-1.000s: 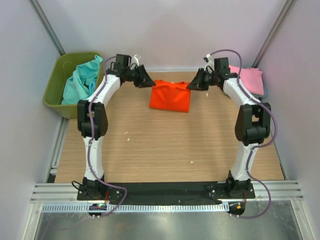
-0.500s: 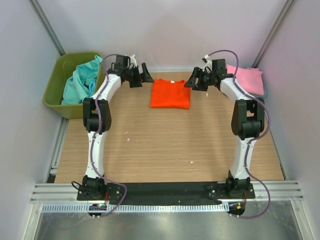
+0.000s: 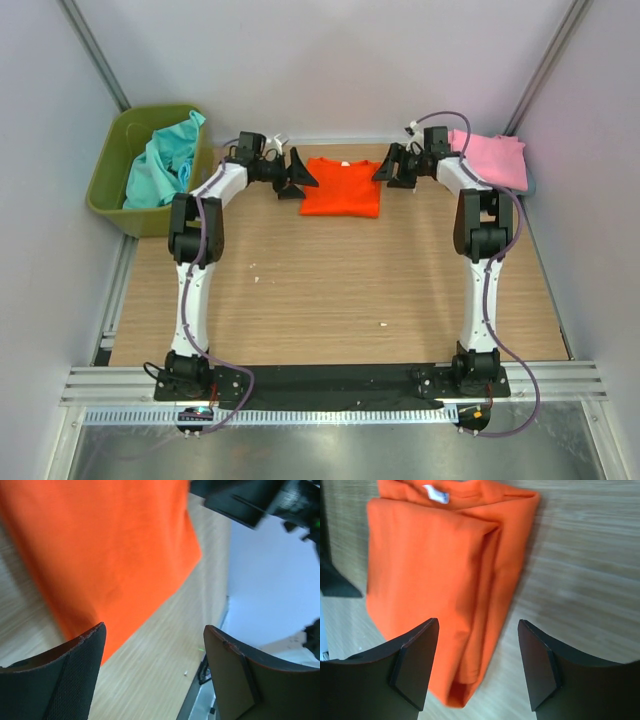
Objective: Fold and stack the t-shirts
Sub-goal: Neatly place the folded tshirt to the corner
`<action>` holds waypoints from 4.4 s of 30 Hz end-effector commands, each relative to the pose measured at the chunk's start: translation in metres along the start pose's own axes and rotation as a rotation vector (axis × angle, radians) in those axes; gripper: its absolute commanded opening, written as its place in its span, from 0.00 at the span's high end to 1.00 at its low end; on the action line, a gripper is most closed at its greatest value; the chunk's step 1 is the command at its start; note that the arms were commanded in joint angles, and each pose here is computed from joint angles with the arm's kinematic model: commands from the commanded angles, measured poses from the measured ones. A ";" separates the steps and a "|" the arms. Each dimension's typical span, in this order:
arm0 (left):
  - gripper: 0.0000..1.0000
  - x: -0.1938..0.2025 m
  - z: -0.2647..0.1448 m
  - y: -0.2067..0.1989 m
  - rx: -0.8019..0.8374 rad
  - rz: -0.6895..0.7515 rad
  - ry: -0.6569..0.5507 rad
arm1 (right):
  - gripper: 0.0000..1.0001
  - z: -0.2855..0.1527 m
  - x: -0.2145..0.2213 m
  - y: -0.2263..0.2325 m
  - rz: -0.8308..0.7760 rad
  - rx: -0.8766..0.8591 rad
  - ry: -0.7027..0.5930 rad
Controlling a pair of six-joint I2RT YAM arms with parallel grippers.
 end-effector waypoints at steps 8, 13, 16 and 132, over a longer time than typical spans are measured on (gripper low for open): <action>0.21 0.009 0.009 -0.058 0.220 0.067 0.065 | 0.29 0.017 -0.029 -0.023 0.003 -0.118 -0.090; 0.21 0.018 0.021 -0.032 0.163 0.024 0.086 | 0.29 0.029 -0.022 -0.025 0.051 -0.167 -0.080; 0.20 0.023 0.028 -0.017 0.131 0.005 0.100 | 0.29 0.033 -0.012 -0.023 0.071 -0.184 -0.051; 0.24 0.080 -0.062 -0.023 -0.404 0.338 0.257 | 0.99 -0.251 -0.175 -0.110 -0.661 0.785 -0.317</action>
Point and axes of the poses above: each gripper's point midway between its finger pads, its own z axis out along the fingers, its own y axis along the line the jaws close on, x = y × z, the point moved 6 cm from there along -z, back along the fingers, and after that the axes turned 6 degrees about -z, right-handed, at the moved point
